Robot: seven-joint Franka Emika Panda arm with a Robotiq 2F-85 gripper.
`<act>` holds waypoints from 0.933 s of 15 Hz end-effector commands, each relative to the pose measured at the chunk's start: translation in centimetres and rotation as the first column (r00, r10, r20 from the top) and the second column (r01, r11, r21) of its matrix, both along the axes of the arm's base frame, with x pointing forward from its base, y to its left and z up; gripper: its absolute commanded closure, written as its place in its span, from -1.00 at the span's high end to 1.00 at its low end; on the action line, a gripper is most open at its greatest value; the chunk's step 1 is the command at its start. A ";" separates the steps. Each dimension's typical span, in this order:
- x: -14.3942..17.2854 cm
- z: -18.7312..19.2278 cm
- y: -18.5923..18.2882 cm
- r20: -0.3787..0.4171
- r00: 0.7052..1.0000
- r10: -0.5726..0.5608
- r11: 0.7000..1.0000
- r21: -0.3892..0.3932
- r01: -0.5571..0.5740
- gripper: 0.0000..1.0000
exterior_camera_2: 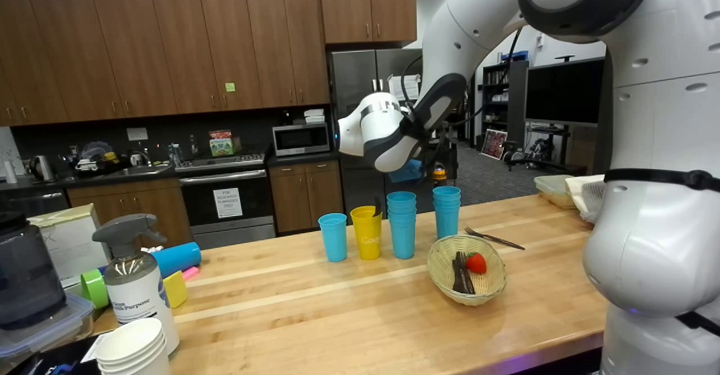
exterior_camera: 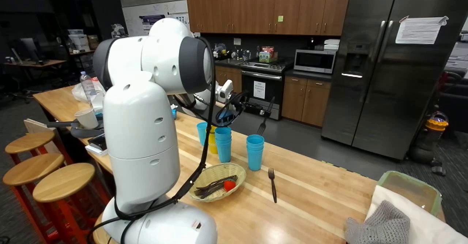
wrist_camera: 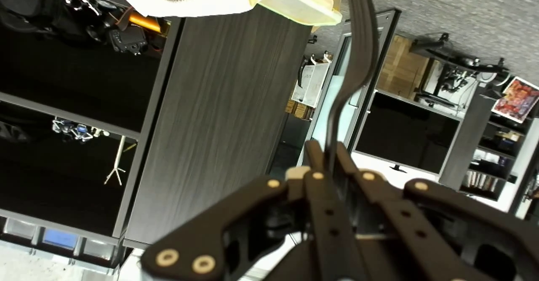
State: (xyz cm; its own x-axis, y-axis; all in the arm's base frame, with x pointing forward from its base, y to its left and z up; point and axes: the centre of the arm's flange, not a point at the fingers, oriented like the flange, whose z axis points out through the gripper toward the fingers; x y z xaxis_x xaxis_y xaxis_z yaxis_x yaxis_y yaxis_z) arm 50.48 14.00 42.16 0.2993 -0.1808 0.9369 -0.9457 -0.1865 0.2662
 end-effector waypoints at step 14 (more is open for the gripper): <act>-3.6 3.3 1.7 0.054 0.998 -0.016 0.983 0.183 0.006 1.00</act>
State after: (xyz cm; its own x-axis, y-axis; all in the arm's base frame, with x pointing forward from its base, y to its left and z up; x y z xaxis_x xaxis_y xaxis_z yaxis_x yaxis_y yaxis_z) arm 49.07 15.98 43.20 0.2931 -0.2857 0.9124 -0.9480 -0.2108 0.2385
